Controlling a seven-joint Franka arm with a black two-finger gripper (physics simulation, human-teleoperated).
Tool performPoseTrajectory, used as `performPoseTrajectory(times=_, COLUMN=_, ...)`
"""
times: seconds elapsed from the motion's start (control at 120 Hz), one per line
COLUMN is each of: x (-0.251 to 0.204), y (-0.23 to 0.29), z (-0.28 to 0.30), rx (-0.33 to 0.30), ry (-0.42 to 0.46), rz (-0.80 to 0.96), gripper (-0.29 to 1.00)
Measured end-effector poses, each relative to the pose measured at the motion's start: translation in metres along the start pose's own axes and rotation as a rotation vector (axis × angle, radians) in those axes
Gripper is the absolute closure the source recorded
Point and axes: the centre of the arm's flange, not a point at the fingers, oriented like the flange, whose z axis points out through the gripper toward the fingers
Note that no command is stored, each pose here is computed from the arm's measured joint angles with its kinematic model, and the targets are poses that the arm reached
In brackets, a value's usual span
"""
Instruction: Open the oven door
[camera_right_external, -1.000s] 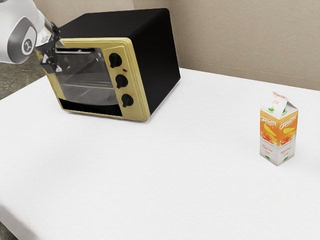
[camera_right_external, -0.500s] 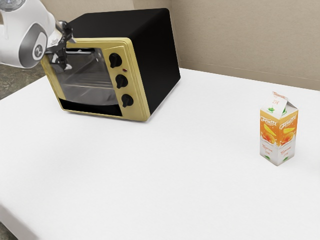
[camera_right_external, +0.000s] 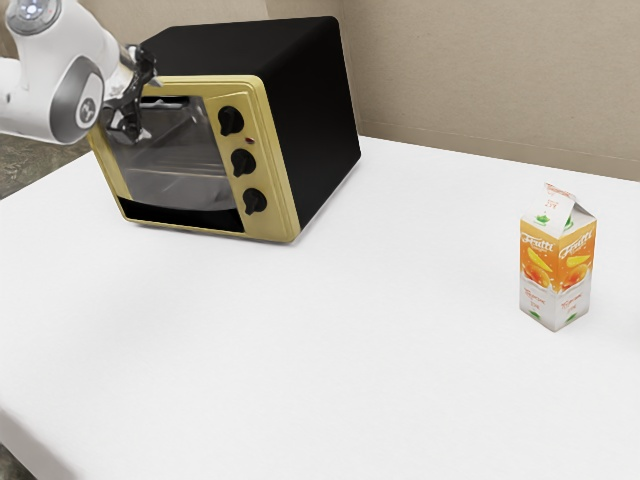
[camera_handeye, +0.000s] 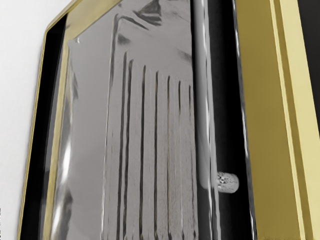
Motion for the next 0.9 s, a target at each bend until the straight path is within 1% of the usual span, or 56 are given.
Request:
performPoseTrajectory(times=0.75, x=-0.012, y=-0.014, z=0.036, rx=0.028, ry=-0.026, rz=0.036, gripper=0.00)
performPoseTrajectory(times=0.9, x=-0.013, y=-0.023, z=0.044, rx=0.051, ry=-0.028, rz=0.036, gripper=0.00)
